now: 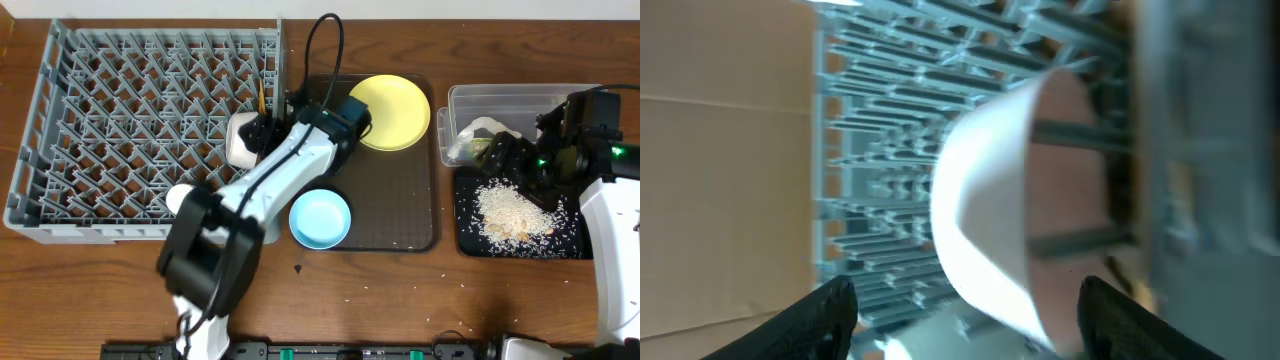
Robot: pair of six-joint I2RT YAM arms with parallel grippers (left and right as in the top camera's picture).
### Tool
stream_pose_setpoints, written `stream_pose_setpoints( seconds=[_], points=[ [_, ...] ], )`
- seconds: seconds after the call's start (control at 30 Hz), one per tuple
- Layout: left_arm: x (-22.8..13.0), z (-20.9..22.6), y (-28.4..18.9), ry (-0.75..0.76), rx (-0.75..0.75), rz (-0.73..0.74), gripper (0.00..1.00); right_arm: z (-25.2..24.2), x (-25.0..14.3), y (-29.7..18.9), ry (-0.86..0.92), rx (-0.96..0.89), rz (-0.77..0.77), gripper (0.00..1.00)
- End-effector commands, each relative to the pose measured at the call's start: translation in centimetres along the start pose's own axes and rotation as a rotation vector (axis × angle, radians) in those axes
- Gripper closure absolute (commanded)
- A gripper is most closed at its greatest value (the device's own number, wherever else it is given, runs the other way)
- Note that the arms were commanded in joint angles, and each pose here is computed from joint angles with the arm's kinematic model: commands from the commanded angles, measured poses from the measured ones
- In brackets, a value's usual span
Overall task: Sort waste into correct bins and load items into the dishwasher
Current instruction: 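Move the left gripper to the blue bowl and grasp its rim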
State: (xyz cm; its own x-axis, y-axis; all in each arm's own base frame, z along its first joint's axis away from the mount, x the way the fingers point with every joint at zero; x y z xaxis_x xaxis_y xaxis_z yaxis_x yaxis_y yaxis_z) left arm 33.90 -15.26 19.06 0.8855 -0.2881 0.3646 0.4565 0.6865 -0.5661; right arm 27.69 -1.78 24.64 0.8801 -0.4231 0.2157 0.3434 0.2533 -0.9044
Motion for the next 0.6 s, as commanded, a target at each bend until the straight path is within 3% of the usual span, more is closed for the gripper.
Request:
stream_pose_setpoints(
  seconds=[0.0, 0.17, 0.27, 0.33, 0.5, 0.57],
  points=[
    [0.6, 3.2, -4.1, -0.155, -0.287, -0.003, 0.29, 0.2, 0.1, -0.5, -0.018, 0.013, -0.016, 0.01],
    [-0.5, 4.9, -7.5, -0.204, -0.633, 0.054, 0.31, 0.3, 0.1, -0.5, -0.018, 0.014, -0.017, 0.01],
    [-1.6, 4.7, -8.7, -0.209, -0.777, 0.150, 0.43, 0.3, 0.1, -0.5, -0.018, 0.014, -0.017, 0.01],
    [-2.5, 4.2, -8.4, -0.222, -0.787, 0.223, 0.50, 0.3, 0.1, -0.5, -0.018, 0.014, -0.017, 0.01],
    [-4.9, 0.9, -6.2, -0.208, -0.737, 0.316, 0.51, 0.4, 0.1, -0.4, -0.019, 0.015, -0.019, 0.01],
    [-5.7, -0.8, -5.4, -0.184, -0.730, 0.328, 0.56, 0.5, 0.2, -0.4, -0.025, 0.018, -0.023, 0.01]
  ],
)
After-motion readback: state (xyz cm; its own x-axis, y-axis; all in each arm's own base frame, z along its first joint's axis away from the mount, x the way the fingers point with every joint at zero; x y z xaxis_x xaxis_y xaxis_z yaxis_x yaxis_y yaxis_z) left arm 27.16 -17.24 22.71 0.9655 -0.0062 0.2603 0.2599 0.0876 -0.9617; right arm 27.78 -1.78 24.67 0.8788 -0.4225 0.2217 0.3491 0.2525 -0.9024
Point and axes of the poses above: each gripper's point midway between its finger pads, its own y axis out along the fingers, its own z axis along the line the jaws close on, x = y × z, the point moved 9 cm from there along -y, back along the fingers, and after that the axes turned 5 degrees about -y, right-handed, at the moved point
